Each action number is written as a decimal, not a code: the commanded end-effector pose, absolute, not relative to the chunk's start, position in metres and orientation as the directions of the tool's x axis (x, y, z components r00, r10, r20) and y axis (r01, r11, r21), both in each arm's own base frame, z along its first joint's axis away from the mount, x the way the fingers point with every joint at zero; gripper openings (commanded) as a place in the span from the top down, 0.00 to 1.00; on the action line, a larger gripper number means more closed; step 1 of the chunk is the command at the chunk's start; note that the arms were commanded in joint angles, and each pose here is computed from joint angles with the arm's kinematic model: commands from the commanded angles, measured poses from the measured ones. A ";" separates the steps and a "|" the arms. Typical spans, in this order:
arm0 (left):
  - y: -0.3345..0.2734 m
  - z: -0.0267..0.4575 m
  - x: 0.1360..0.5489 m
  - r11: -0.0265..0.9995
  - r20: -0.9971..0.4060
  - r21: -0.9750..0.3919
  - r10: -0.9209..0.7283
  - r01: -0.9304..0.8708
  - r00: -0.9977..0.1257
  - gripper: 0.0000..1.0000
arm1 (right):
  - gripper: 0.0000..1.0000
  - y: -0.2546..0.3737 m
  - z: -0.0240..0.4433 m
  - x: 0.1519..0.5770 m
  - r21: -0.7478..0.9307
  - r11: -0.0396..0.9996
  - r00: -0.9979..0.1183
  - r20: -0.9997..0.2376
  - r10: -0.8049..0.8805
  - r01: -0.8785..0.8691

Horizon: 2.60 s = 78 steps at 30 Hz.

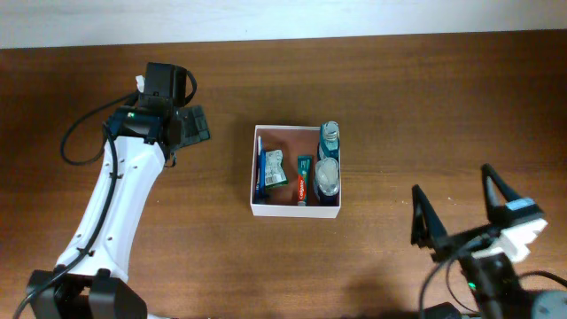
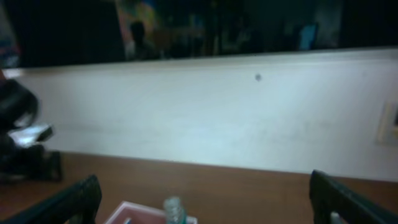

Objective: Pack container

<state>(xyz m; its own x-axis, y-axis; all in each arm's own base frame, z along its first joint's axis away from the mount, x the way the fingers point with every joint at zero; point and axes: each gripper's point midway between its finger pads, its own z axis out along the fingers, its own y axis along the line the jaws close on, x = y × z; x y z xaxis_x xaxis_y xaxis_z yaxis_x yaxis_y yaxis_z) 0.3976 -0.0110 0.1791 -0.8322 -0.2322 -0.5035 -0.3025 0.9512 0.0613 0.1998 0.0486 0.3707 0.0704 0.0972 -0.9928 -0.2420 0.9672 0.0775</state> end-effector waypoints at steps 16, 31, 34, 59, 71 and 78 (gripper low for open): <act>-0.008 0.184 0.398 0.949 -0.516 0.069 -0.229 -0.307 -0.825 0.01 | 0.02 0.024 0.285 0.217 0.108 0.985 0.154 -0.980 0.128 -0.132; -0.008 0.184 0.398 0.949 -0.517 0.069 -0.229 -0.307 -0.825 0.01 | 0.02 0.017 0.261 0.230 0.180 0.976 0.194 -0.960 0.202 -0.123; -0.008 0.184 0.398 0.949 -0.517 0.069 -0.229 -0.307 -0.825 0.01 | 0.02 0.017 0.255 0.232 0.186 0.974 0.207 -0.956 0.210 -0.127; -0.008 0.184 0.398 0.949 -0.517 0.069 -0.229 -0.307 -0.825 0.01 | 0.02 0.001 0.226 0.241 0.238 0.968 0.190 -0.949 0.250 -0.084; -0.008 0.184 0.398 0.949 -0.516 0.069 -0.229 -0.307 -0.825 0.01 | 0.02 0.000 0.191 0.246 0.221 0.974 0.053 -0.973 0.224 -0.056; -0.008 0.184 0.398 0.949 -0.517 0.069 -0.229 -0.307 -0.825 0.00 | 0.02 0.009 0.172 0.246 0.084 0.992 -0.020 -0.996 0.082 -0.090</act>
<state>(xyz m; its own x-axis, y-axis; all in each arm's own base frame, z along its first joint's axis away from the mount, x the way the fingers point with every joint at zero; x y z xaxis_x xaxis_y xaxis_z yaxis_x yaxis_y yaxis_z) 0.3975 -0.0110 0.1789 -0.8324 -0.2322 -0.5031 -0.3023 0.9512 0.0611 0.2465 0.0052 0.1771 -0.0100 0.1671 -0.9859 -0.0667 0.9836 0.1674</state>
